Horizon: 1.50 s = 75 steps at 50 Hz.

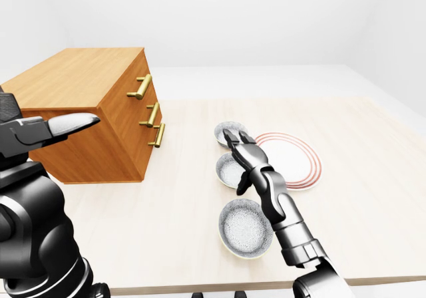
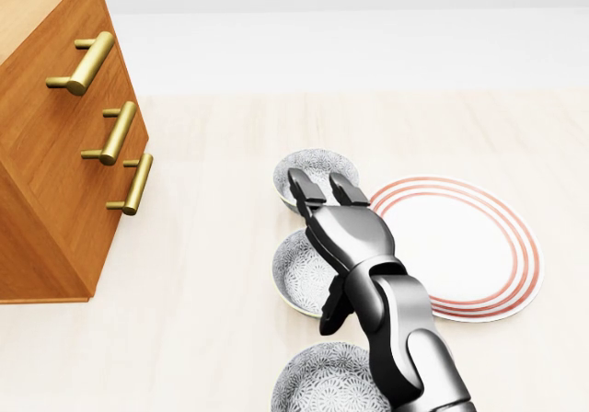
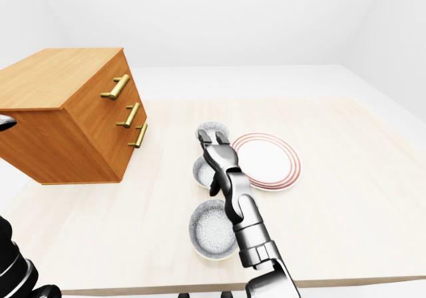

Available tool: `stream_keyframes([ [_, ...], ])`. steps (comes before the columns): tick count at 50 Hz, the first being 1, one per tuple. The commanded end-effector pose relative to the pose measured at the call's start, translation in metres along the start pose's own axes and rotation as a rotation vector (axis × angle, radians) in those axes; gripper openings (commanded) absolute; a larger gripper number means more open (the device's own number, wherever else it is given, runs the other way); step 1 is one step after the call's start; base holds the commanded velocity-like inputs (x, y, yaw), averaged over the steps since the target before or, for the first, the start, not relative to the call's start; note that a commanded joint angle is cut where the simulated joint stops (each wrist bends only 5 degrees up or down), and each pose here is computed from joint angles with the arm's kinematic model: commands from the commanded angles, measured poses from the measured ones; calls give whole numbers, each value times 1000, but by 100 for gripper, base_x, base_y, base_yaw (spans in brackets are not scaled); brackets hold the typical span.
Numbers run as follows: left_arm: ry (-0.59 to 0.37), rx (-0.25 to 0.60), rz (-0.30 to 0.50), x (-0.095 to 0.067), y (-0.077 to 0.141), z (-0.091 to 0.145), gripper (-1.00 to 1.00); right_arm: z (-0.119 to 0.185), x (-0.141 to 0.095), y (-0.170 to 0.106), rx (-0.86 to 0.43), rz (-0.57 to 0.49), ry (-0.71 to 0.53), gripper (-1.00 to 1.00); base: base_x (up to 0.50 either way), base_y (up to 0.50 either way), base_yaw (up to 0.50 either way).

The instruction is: Put the bowl in the middle on the plate.

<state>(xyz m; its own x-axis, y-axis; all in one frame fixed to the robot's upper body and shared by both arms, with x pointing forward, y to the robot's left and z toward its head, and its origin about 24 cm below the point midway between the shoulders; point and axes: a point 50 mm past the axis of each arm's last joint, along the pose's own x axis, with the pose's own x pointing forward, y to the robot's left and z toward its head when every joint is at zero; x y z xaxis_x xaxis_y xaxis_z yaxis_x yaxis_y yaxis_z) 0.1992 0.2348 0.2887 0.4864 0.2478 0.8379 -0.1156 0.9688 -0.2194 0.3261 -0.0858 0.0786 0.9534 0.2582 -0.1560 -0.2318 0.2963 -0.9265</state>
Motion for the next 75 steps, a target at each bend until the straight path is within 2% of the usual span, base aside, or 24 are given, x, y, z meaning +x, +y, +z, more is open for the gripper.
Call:
stream_keyframes([
  [1,2,1,-1,0,0,0,100,-3,2,2,0,-7,5,100,0,0,0],
  [75,7,6,-2,-1,0,-2,100,-12,6,20,6,-1,18,100,0,0,0],
])
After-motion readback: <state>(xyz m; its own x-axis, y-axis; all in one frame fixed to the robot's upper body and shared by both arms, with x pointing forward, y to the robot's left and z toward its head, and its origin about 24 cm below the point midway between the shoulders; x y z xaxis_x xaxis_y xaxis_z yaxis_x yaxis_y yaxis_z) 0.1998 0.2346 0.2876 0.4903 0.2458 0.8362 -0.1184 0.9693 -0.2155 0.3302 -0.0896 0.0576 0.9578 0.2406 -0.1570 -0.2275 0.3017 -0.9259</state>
